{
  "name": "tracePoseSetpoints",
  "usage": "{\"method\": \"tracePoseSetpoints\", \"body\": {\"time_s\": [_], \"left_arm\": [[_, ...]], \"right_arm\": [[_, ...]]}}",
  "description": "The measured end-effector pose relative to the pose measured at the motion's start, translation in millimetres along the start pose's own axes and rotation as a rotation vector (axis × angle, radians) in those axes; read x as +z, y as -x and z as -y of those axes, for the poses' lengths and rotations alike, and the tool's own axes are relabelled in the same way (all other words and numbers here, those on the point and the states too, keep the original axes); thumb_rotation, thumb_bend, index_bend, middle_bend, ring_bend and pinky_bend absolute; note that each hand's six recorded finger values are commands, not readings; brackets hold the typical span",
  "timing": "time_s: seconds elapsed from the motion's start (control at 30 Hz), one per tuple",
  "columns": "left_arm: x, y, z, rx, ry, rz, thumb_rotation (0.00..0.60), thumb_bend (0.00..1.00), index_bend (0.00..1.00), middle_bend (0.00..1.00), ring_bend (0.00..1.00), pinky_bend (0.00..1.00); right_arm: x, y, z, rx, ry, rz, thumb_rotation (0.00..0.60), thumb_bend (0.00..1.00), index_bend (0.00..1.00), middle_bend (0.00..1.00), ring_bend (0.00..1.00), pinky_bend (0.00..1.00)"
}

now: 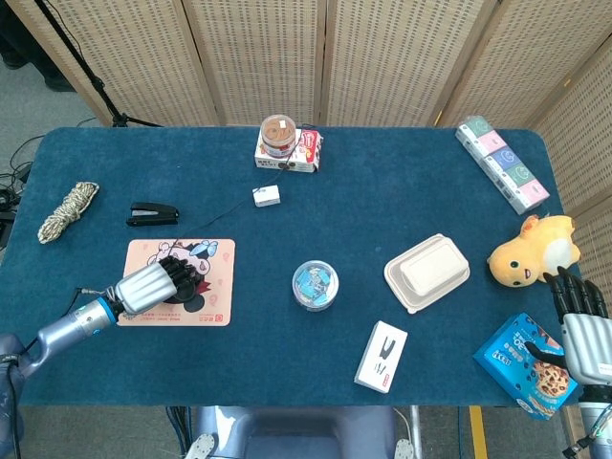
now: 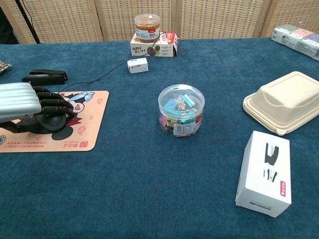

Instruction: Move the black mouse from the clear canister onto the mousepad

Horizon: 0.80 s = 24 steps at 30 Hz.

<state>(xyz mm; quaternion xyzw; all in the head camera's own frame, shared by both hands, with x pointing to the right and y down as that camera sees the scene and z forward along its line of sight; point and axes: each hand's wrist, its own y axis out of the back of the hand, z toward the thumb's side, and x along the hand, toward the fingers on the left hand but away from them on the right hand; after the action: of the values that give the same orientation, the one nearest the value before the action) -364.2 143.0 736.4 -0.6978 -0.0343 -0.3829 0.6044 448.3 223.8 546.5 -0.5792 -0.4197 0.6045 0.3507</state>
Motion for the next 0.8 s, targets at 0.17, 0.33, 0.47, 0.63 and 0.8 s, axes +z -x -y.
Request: {"method": "tracePoseSetpoints", "body": {"time_s": [0.17, 0.33, 0.47, 0.63, 0.8], "left_arm": [[-1.2, 5.2, -3.4, 0.012, 0.002, 0.009, 0.6, 0.47, 0.0, 0.0, 0.0, 0.09], [-3.9, 14.0, -7.2, 0.029, 0.012, 0.011, 0.6, 0.47, 0.0, 0.0, 0.0, 0.08], [-7.2, 24.7, -15.7, 0.071, 0.03, 0.01, 0.59, 0.46, 0.0, 0.0, 0.0, 0.07], [-12.0, 45.5, -32.6, 0.154, 0.061, 0.005, 0.532, 0.44, 0.0, 0.0, 0.0, 0.07], [-18.7, 69.9, -45.1, 0.229, 0.144, -0.053, 0.495, 0.32, 0.0, 0.0, 0.0, 0.0]], "right_arm": [[1.3, -0.6, -1.1, -0.002, 0.005, -0.005, 0.6, 0.0, 0.0, 0.0, 0.0, 0.0], [3.1, -2.3, -3.1, -0.005, 0.013, -0.014, 0.6, 0.0, 0.0, 0.0, 0.0, 0.0], [5.1, -3.6, -4.7, -0.006, 0.022, -0.024, 0.6, 0.0, 0.0, 0.0, 0.0, 0.0], [9.9, -7.1, -7.8, -0.01, 0.035, -0.047, 0.6, 0.0, 0.0, 0.0, 0.0, 0.0], [13.9, -11.3, -12.0, -0.018, 0.048, -0.068, 0.6, 0.0, 0.0, 0.0, 0.0, 0.0]]}}
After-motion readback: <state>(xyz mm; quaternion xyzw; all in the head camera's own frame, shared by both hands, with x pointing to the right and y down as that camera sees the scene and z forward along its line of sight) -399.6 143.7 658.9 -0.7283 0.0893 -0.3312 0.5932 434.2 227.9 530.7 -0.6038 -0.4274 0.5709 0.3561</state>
